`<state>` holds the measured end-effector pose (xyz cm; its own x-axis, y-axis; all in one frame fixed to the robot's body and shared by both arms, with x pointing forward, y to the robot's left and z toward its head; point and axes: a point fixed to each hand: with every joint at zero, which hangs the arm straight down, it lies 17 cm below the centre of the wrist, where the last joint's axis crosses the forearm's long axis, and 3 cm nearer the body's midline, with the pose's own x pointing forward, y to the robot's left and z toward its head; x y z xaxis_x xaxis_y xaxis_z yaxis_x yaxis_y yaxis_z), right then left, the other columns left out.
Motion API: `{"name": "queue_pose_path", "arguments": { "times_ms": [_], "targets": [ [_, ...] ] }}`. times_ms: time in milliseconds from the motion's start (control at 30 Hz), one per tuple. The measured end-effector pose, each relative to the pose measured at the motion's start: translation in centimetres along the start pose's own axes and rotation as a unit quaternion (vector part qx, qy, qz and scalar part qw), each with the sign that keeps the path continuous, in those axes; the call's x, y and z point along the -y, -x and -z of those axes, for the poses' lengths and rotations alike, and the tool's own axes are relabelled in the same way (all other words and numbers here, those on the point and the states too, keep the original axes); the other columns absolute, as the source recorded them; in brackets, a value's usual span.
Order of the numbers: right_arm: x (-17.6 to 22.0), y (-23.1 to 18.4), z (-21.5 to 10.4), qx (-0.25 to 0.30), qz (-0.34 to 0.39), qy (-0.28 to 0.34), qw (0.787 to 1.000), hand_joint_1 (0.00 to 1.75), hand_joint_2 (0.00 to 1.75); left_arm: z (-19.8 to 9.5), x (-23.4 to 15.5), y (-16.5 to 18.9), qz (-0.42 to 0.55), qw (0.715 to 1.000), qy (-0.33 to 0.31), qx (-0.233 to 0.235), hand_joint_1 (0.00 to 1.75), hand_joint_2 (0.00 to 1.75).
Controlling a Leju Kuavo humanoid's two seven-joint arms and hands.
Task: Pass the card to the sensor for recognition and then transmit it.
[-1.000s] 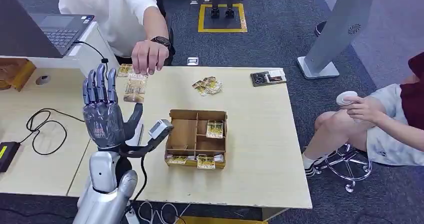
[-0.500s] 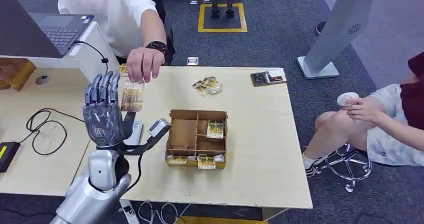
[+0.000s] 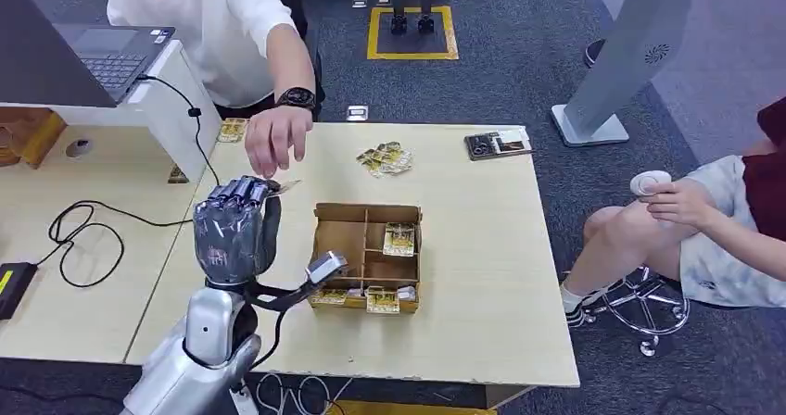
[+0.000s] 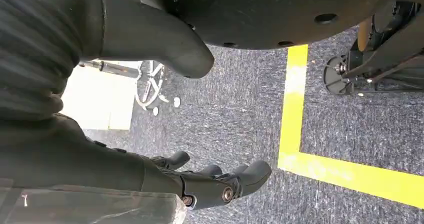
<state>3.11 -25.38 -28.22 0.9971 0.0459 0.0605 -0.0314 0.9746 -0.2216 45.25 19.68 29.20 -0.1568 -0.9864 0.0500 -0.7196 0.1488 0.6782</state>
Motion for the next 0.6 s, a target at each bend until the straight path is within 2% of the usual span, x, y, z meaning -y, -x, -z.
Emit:
{"name": "queue_pose_path", "arguments": {
  "times_ms": [100, 333, 600],
  "targets": [
    [0.0, 0.0, 0.0, 0.0, 0.001, 0.0, 1.0, 0.0, 1.75, -0.2, 0.0, -0.8, -0.008, 1.0, 0.001, 0.009, 1.75, 1.75],
    [0.0, 0.0, 0.0, 0.0, 0.001, 0.0, 1.0, 0.0, 1.75, -0.2, -0.2, -0.9, -0.016, 1.0, 0.001, -0.003, 1.75, 1.75],
    [0.0, 0.0, 0.0, 0.001, 0.002, 0.0, 1.0, 0.0, 1.75, -0.2, -0.3, -1.5, -0.038, 0.999, 0.001, 0.013, 1.75, 1.75]
  ]
}}
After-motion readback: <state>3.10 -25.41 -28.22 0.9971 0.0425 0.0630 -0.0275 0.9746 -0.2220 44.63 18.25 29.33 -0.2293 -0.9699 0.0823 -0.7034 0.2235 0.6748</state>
